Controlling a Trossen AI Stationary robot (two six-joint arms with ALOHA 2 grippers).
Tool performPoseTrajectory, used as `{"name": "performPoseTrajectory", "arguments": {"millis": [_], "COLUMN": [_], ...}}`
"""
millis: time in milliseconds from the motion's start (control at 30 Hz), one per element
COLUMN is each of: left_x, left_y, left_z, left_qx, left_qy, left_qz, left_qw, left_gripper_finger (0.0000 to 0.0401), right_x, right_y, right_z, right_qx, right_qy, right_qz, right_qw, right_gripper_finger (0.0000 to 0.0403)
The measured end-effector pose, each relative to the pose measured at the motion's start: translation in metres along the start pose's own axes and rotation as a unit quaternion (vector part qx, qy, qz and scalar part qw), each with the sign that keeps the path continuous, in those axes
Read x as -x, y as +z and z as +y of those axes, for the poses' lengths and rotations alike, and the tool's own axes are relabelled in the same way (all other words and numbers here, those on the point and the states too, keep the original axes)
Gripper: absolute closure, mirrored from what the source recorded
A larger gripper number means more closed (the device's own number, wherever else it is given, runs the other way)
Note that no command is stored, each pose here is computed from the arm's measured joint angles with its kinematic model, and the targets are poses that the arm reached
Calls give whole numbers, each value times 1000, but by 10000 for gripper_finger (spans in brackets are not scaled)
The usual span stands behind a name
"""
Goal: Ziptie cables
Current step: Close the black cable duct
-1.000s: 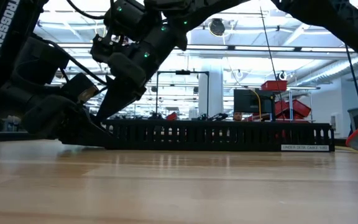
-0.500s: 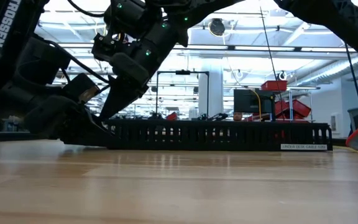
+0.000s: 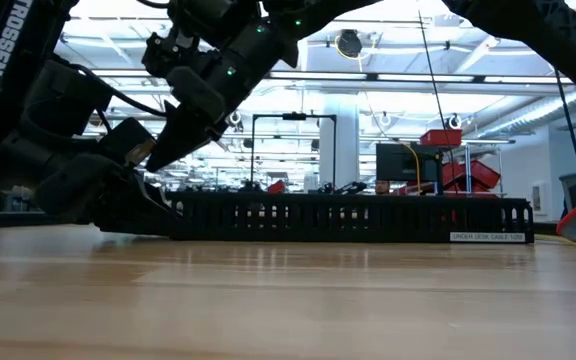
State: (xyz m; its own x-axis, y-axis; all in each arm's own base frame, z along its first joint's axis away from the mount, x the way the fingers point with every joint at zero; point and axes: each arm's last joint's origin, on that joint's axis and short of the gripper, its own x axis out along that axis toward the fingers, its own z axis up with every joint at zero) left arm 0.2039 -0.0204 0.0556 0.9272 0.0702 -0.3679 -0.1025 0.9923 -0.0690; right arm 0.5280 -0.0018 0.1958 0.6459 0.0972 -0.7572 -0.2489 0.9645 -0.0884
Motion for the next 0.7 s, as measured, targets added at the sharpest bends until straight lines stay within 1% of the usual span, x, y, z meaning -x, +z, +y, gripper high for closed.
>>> {"name": "performPoseTrajectory", "arguments": {"millis": [300,467,567,700], "left_x": [0,0,0,-1], "left_y": [0,0,0,0], "left_z": [0,0,0,0], "left_qx": [0,1,1,1], "left_qy": [0,0,0,0], "left_qz": [0,0,0,0], "left_qw": [1000,1000,1000,1000], "left_gripper_finger": [146,146,146,146], "right_x": [-2,-10,-10,-9], "right_y": [-1,-8,-10,-16], "right_z": [-2,-1,-1,-1], "right_qx": [0,-3,-6,-15], "right_qy": [1,7,9,12], "right_qz": [0,19,30,62], "right_qw": [1000,1000,999,998], "right_gripper_finger": [403,403,403,403]}}
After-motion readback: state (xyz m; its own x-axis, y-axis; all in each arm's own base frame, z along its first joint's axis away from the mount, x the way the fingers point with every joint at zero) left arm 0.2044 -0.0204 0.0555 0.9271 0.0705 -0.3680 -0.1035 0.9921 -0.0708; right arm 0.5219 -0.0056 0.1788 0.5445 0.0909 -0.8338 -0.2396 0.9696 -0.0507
